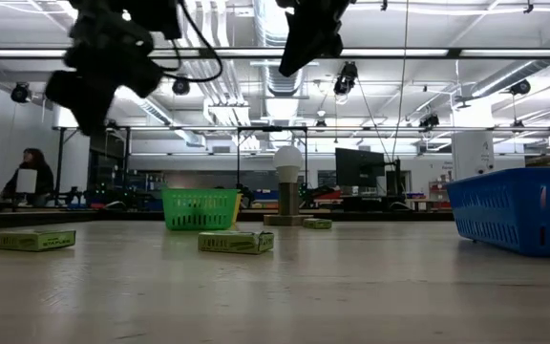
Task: Pick and place Stapler, Stapler remover, tape
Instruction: Put the orange tape into the blue bin
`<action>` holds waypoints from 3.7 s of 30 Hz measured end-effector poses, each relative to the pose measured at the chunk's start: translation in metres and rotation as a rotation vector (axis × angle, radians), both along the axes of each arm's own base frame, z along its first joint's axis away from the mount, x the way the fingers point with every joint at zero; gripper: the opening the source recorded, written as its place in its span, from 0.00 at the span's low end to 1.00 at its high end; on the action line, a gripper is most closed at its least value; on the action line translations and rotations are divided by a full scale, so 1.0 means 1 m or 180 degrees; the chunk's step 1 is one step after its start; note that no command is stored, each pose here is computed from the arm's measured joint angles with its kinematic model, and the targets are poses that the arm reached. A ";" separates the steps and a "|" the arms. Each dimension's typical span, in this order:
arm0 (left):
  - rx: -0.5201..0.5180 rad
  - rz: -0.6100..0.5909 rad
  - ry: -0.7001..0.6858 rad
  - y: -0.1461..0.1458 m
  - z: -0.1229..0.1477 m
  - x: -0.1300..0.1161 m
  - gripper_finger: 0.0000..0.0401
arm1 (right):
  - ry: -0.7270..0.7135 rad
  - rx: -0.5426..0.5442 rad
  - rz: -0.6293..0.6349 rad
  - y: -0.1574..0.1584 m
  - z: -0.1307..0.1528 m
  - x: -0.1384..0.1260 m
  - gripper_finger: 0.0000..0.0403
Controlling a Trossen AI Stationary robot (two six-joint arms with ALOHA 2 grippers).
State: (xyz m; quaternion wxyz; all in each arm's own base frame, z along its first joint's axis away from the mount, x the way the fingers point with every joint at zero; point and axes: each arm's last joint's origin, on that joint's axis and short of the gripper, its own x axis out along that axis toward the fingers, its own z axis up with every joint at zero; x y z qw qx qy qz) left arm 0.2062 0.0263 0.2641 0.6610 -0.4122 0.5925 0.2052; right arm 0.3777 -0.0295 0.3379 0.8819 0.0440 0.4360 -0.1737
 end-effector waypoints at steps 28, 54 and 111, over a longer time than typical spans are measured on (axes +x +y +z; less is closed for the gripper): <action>0.0164 0.0261 0.1154 -0.062 -0.108 -0.055 0.41 | -0.0022 -0.0002 0.0026 0.000 0.000 0.001 0.13; 0.0459 -0.0319 -0.0374 -0.061 -0.067 -0.036 0.11 | 0.1523 0.0762 -0.0602 0.022 -0.018 -0.048 0.13; 0.2350 -0.1450 -0.2582 -0.030 0.003 0.306 0.15 | -0.1561 0.1418 -0.1898 0.111 0.037 -0.245 0.02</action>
